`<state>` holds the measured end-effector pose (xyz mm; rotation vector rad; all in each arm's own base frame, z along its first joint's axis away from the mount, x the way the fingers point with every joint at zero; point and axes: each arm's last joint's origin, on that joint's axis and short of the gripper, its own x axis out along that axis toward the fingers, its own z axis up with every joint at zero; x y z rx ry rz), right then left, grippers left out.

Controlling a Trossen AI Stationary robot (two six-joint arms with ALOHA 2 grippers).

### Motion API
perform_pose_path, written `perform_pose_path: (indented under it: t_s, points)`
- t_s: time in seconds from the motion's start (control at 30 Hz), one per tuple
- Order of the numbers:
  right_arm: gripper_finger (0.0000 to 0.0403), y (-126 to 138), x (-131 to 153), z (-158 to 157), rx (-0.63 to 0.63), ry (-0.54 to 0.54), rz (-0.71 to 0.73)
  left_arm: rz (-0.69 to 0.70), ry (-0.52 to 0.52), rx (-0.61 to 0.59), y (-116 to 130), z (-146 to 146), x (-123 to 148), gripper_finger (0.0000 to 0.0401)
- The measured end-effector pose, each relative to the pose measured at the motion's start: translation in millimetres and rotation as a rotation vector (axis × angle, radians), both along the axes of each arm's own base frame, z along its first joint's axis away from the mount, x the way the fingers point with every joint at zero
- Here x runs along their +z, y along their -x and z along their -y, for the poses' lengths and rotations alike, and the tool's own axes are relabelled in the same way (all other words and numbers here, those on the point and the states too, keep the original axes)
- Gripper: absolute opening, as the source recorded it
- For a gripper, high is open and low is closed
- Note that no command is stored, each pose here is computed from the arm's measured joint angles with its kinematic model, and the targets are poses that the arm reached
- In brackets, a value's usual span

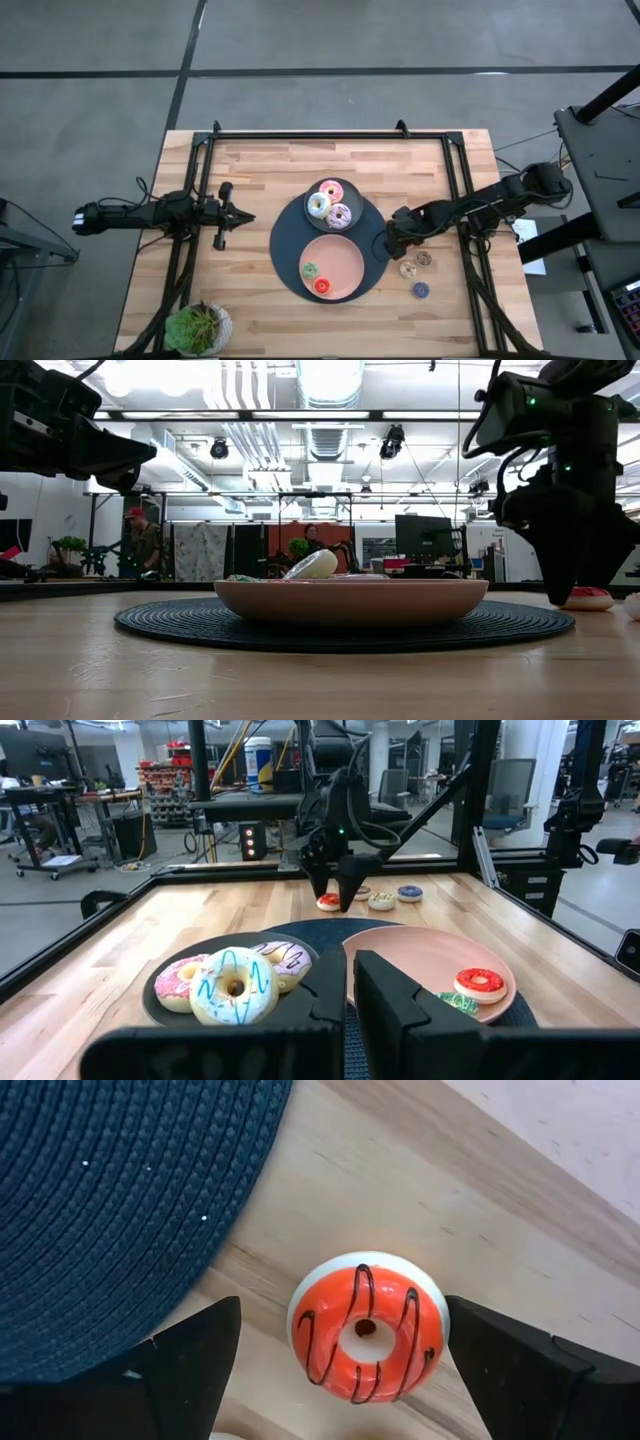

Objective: Pick & Place donuts
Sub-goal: Put the small orange doughnut into the pink plate

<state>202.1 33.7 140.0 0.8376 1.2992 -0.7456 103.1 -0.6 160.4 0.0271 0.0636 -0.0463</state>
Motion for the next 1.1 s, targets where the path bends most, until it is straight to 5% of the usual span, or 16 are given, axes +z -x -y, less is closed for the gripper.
perform_pose_path:
  t_s: [0.53,1.1]
  points:
    - [0.0321,0.2,-1.1,0.0,-0.002,0.002,-0.013,0.000,0.000,-0.001,0.0,0.1,-0.1,0.0000]
    - [0.0228,2.5,-1.8,0.5,0.005,0.008,-0.035,0.000,0.000,0.000,0.0,0.0,-0.1,0.0000]
